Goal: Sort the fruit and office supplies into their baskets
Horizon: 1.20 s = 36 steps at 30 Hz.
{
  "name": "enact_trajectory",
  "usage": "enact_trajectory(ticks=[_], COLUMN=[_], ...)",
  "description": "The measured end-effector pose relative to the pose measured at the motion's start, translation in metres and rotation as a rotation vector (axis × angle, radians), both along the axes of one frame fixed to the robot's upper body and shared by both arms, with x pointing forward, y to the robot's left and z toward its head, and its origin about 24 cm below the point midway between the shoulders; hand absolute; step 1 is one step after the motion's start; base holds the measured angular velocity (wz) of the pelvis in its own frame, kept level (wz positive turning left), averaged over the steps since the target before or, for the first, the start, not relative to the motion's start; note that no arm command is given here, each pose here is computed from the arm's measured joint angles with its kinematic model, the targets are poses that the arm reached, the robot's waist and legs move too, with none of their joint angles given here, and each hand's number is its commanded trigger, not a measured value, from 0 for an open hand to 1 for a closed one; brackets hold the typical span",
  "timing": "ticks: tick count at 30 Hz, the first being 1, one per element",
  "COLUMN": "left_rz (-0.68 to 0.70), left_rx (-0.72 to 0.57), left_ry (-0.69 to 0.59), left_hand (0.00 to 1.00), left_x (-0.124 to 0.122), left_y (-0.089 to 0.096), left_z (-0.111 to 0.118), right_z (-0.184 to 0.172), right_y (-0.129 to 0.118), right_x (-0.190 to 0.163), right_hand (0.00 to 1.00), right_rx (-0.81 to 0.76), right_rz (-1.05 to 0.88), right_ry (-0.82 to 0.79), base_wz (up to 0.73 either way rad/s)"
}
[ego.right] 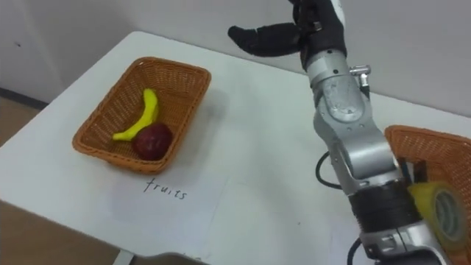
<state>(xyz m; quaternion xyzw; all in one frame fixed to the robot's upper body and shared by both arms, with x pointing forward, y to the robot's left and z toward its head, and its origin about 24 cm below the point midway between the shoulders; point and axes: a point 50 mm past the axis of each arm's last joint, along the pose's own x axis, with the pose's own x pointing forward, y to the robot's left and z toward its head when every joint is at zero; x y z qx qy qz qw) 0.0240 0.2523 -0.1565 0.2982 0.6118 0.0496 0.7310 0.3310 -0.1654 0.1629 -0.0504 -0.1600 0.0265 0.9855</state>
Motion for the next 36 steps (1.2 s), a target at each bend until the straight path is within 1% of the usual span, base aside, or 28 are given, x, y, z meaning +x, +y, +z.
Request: enact_trajectory(ticks=[2, 7, 9, 11, 12, 15, 17, 20, 25, 27, 30, 32, 36], left_rz=[0.006, 0.0, 0.006, 0.015, 0.016, 0.021, 0.025, 0.023, 0.015, 0.016, 0.015, 0.017, 0.017], left_rx=[-0.001, -0.006, -0.004, -0.008, -0.01, -0.014, -0.014, -0.014, -0.001, 0.004, 0.01, 0.02, 0.028], left_ry=[-0.014, -0.02, -0.009, 0.018, 0.02, 0.036, 0.047, 0.043, 0.016, 0.012, 0.004, 0.003, -0.001], left_hand=[0.0, 0.0, 0.0, 0.0, 0.0, 0.0, 0.0, 0.0, 0.0, 0.0, 0.0, 0.0, 0.0], left_x=[0.0, -0.003, -0.008, -0.014, -0.016, -0.024, -0.029, -0.028, -0.025, -0.024, -0.022, -0.024, -0.026], left_y=[0.002, 0.002, 0.003, 0.002, 0.002, 0.0, 0.0, 0.0, 0.001, 0.002, 0.002, 0.002, 0.002], left_z=[0.001, 0.001, 0.001, -0.001, -0.001, -0.002, -0.002, -0.001, -0.001, 0.0, 0.0, 0.0, 0.001], right_z=[0.004, 0.011, 0.008, -0.001, -0.002, -0.002, -0.003, -0.001, -0.005, -0.009, -0.013, -0.014, -0.015], right_y=[-0.013, -0.033, -0.038, -0.052, -0.056, -0.08, -0.088, -0.097, -0.1, -0.106, -0.12, -0.133, -0.145], right_x=[-0.003, -0.011, -0.015, -0.022, -0.024, -0.034, -0.038, -0.041, -0.05, -0.055, -0.064, -0.072, -0.086], right_hand=[0.0, 0.0, 0.0, 0.0, 0.0, 0.0, 0.0, 0.0, 0.0, 0.0, 0.0, 0.0, 0.0], right_rx=[0.024, 0.082, 0.12, 0.175, 0.184, 0.201, 0.207, 0.224, 0.256, 0.287, 0.308, 0.328, 0.35], right_rz=[-0.046, -0.128, -0.137, -0.175, -0.19, -0.303, -0.35, -0.408, -0.427, -0.451, -0.527, -0.61, -0.693], right_ry=[-0.024, -0.078, -0.078, -0.053, -0.052, -0.068, -0.075, -0.09, -0.091, -0.081, -0.076, -0.088, -0.111], base_wz=[-0.19, -0.23, -0.3, -0.11, -0.07, -0.18, -0.18, -0.16, -0.12, -0.12, -0.19, -0.1, -0.05])
